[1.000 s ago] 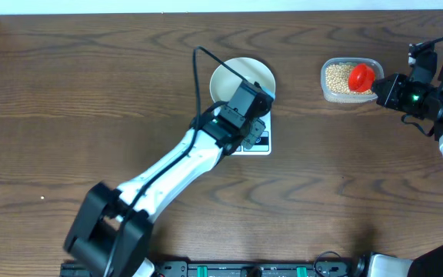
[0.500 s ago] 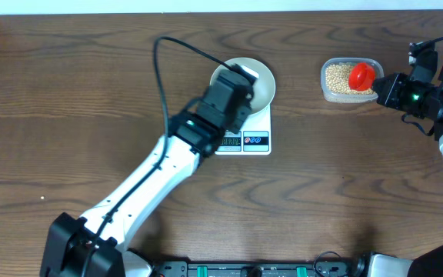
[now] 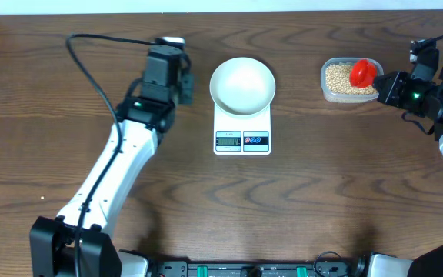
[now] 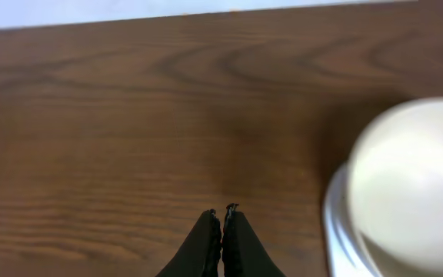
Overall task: Scoop item into bowl and weigh 50g on scale
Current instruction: 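Pull the left gripper back and left away from the scale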
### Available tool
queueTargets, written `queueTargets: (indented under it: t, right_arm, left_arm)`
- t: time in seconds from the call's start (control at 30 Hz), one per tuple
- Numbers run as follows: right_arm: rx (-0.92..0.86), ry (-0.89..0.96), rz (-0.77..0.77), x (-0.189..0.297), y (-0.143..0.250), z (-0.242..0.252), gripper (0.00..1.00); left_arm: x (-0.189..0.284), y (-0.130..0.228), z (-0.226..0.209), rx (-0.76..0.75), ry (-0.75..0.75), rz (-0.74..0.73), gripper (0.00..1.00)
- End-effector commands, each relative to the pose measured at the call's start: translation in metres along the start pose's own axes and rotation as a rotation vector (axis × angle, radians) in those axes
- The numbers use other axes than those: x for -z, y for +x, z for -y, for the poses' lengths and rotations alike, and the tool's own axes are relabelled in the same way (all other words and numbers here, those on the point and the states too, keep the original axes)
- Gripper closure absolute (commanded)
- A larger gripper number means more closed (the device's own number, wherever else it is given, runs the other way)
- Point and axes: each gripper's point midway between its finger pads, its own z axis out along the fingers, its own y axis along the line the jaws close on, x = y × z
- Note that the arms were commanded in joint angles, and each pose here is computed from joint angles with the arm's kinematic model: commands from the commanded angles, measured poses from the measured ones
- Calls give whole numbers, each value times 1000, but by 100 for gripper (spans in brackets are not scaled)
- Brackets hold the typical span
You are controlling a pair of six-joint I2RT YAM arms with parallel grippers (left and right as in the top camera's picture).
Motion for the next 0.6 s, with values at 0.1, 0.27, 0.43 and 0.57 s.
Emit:
queueTargets:
  t: [0.1,0.27,0.43,0.57]
  right_arm:
    - [-6,27,19,1,-4,5,99]
    - [-12,43,18,1,-4,8,99]
    - [-15,44,12,1,-2,8,99]
    - [-26,47,6,1,-1,9,99]
  left_arm:
    - [5,-10,-21,121,-38,28,93]
    - [5,-8,-20,117,-36,20,93]
    - [5,-6,-20,122,-37,12,92]
    - [5,-5,-10,122,22,4,93]
